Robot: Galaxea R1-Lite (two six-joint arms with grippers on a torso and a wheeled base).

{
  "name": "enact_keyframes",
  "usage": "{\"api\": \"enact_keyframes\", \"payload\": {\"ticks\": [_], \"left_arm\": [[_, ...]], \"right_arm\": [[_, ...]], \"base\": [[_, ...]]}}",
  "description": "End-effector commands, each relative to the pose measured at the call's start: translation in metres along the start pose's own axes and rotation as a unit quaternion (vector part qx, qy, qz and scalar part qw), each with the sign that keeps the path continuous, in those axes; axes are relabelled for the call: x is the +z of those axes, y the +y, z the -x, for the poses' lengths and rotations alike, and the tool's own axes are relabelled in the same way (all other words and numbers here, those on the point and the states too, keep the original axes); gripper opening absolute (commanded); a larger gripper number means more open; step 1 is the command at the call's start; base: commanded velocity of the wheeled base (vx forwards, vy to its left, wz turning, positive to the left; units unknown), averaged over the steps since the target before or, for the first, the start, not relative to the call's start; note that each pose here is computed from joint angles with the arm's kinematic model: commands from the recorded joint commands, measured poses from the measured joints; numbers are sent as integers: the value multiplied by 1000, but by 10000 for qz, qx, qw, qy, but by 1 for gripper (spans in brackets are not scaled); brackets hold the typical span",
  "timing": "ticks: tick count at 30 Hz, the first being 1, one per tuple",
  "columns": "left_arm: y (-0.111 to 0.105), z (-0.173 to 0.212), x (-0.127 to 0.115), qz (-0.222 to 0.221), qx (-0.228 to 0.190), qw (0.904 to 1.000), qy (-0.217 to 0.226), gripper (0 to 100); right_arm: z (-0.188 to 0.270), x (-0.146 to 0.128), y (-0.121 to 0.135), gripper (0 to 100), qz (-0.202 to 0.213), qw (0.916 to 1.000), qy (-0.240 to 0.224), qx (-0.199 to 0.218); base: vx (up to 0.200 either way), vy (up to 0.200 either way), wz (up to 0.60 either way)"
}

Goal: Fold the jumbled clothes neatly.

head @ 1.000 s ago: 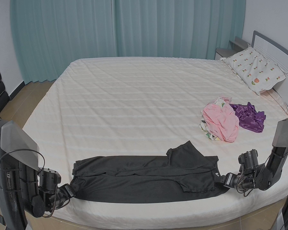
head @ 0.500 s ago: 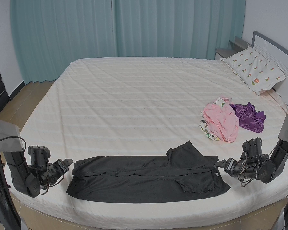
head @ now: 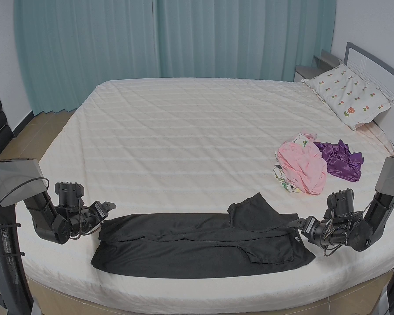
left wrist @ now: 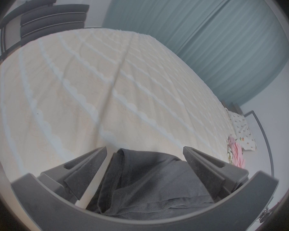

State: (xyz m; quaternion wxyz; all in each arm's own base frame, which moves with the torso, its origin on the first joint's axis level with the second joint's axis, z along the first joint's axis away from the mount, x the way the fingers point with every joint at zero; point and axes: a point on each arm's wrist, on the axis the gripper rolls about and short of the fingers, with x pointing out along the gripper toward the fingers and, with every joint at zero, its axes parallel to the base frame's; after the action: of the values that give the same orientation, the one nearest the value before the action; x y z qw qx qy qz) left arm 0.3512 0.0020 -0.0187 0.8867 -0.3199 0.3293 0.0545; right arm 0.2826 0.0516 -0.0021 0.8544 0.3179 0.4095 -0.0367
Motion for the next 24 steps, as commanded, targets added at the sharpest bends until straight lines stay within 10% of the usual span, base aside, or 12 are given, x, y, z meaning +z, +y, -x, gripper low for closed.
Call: {"api": "enact_keyframes", "payload": {"ticks": [1, 17, 18, 24], "left_arm": [[5, -8, -4, -141, 34, 9998, 95, 100], [4, -29, -7, -646, 64, 9976, 235, 100], [4, -29, -5, -636, 60, 9977, 219, 0], [9, -30, 3, -519, 201, 9984, 15, 0]], "right_arm": [[-3, -3, -1, 100, 19, 10000, 72, -27], [-4, -5, 1, 100, 47, 9999, 92, -20], [-3, -5, 0, 100, 46, 9999, 97, -25], [-3, -6, 0, 100, 53, 9999, 108, -25]], "base": [[0, 0, 0], [0, 0, 0], [0, 0, 0], [0, 0, 0]]}}
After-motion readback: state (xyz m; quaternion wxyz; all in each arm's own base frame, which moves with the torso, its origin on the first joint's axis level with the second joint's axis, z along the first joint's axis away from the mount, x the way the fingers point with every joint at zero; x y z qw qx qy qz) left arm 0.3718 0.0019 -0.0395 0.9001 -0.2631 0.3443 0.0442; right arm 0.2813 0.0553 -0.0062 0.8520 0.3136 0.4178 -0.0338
